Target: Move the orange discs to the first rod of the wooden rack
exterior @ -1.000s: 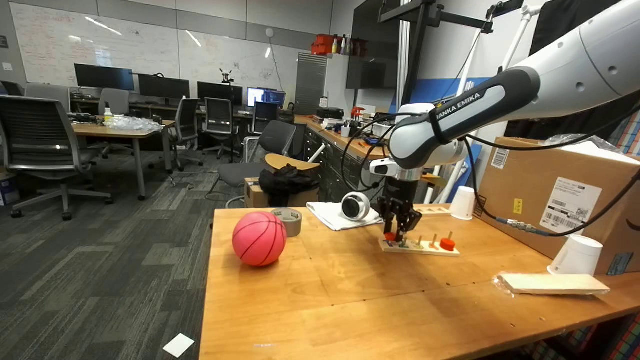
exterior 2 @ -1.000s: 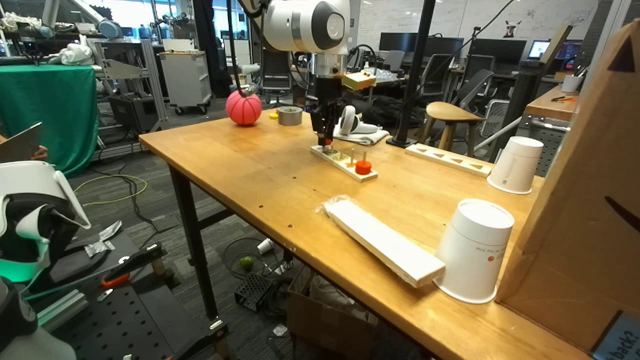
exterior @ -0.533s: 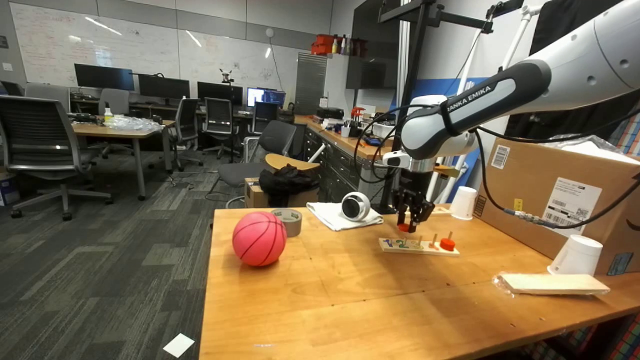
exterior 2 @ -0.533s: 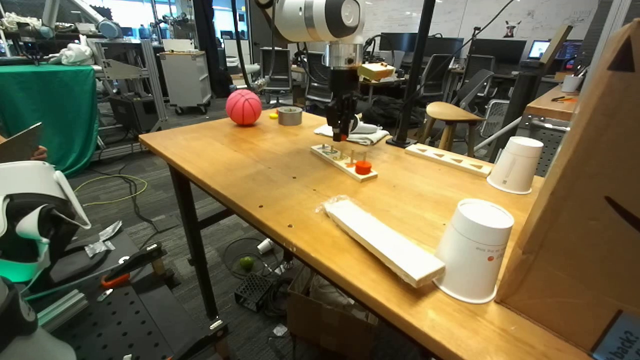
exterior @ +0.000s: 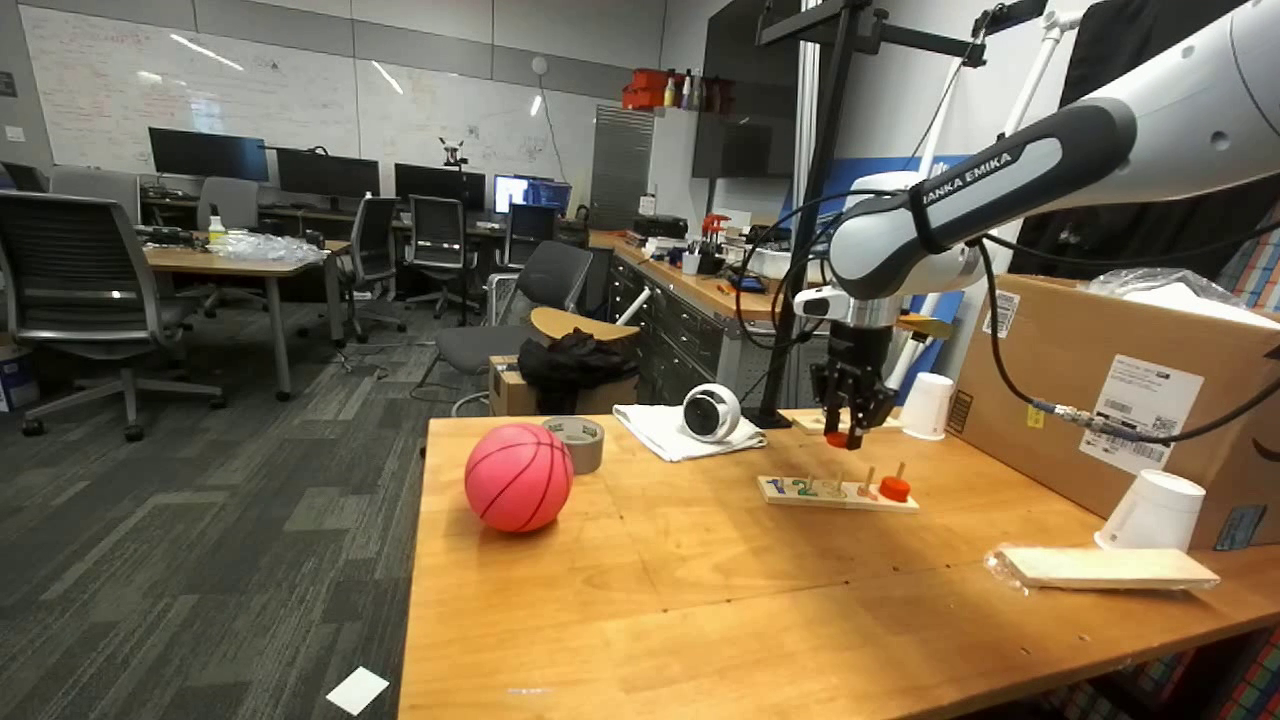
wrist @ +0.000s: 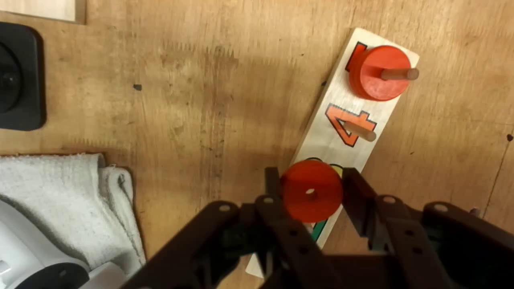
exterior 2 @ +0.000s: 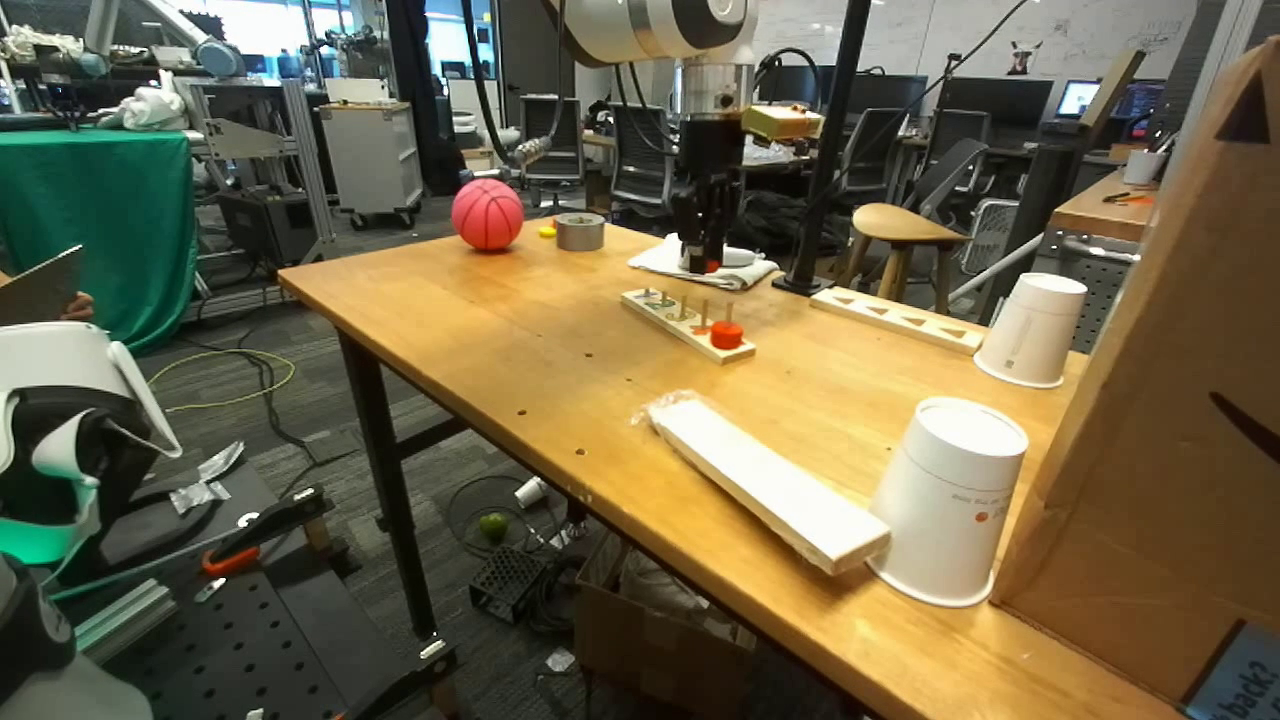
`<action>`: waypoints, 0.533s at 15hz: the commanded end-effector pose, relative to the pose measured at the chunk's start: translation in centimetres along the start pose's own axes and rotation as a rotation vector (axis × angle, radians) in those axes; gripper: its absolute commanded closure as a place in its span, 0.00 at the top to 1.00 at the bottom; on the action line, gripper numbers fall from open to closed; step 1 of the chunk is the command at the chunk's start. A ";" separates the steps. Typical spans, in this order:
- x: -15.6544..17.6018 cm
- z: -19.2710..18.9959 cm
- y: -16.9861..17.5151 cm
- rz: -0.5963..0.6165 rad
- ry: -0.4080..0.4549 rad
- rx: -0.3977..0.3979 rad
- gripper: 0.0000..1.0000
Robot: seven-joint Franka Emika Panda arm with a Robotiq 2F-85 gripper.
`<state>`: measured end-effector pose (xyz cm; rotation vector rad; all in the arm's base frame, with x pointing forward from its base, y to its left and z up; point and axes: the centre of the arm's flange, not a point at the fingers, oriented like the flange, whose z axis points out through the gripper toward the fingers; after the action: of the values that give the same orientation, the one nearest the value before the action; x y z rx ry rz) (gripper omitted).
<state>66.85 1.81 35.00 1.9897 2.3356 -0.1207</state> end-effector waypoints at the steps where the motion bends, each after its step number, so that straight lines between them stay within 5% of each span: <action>1: -1.1 -1.7 -1.4 0.016 -0.016 -0.001 0.17; 8: -2.2 -1.0 -2.7 0.044 -0.013 0.016 0.17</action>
<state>66.06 0.04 35.66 2.0230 2.3047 -0.1360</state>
